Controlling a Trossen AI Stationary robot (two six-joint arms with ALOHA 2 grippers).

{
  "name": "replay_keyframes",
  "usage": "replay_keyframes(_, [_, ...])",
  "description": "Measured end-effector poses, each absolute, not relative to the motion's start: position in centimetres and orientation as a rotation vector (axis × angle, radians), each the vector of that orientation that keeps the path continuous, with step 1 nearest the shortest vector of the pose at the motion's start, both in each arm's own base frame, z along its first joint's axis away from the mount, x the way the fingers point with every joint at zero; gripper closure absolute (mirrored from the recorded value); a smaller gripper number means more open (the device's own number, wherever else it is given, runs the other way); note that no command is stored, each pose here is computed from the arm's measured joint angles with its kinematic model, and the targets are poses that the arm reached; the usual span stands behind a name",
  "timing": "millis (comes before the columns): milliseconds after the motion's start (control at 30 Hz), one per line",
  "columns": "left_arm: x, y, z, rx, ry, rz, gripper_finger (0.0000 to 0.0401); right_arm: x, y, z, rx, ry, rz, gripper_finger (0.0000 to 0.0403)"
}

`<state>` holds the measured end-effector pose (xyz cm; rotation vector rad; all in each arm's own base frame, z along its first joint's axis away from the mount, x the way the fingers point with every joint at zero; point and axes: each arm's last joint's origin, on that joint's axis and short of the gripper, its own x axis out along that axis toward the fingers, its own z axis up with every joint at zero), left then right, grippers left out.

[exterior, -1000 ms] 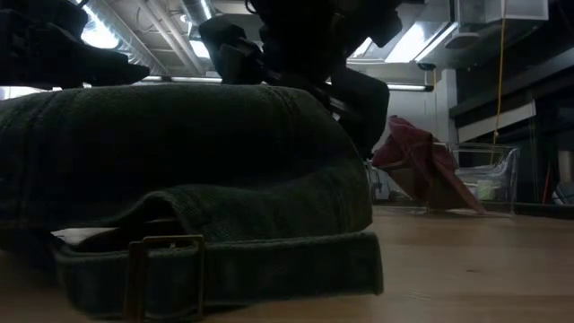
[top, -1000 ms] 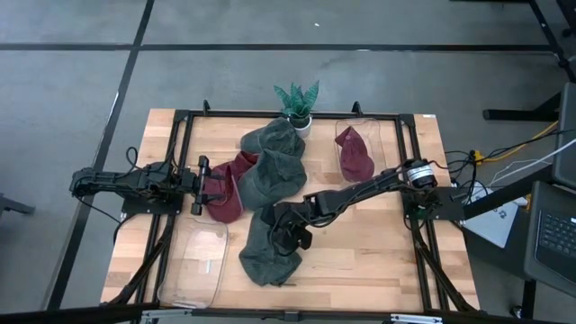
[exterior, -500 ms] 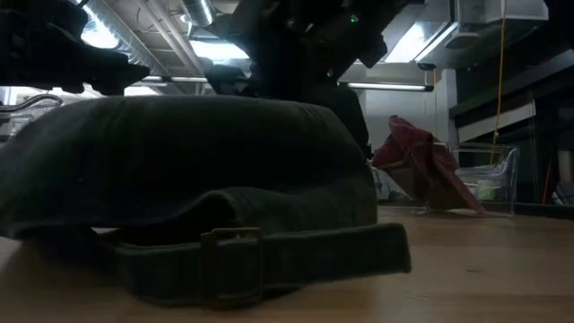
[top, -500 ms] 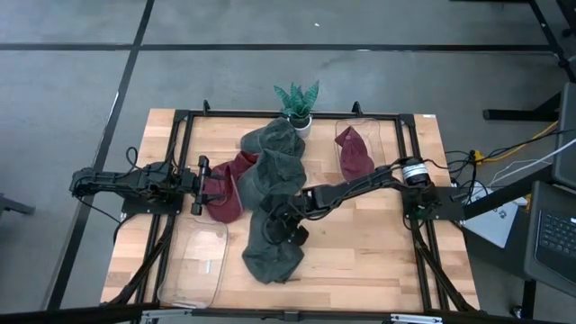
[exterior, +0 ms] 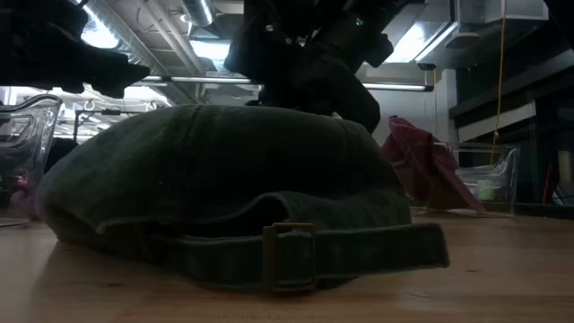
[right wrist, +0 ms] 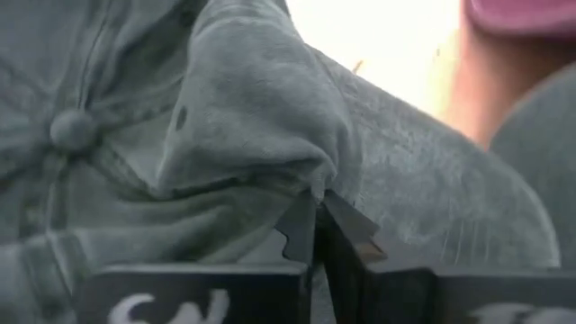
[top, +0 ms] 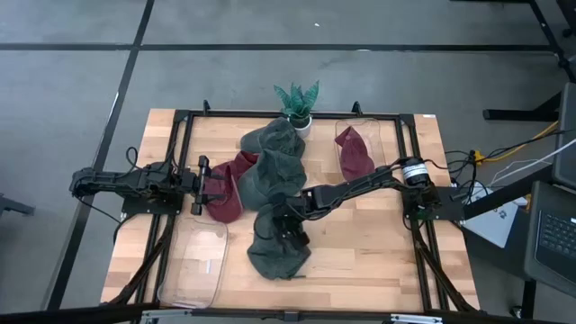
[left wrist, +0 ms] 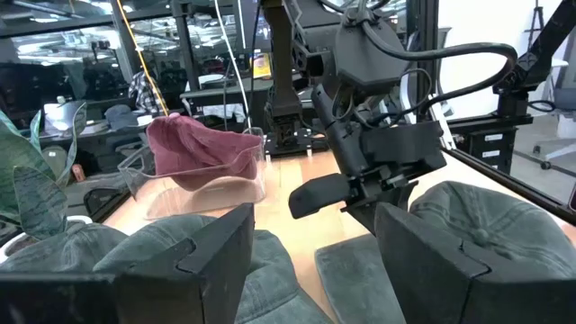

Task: Pick & Place hat
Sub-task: Put the bottom gray cap into the bottom left transparent bin

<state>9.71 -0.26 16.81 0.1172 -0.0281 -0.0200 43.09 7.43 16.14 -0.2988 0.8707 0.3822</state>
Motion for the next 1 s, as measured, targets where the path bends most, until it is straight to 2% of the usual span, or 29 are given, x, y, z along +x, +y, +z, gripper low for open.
replay_keyframes(500, [9.7,-0.3,16.9,0.117,-0.033,-0.019,0.0171,40.6,7.0,16.9,0.315,1.157,0.001,0.0397])
replay_keyframes(1000, [9.7,-0.3,16.9,0.117,-0.035,-0.019,0.0173,35.3,7.0,21.7,0.738,1.345,-0.471,0.0396])
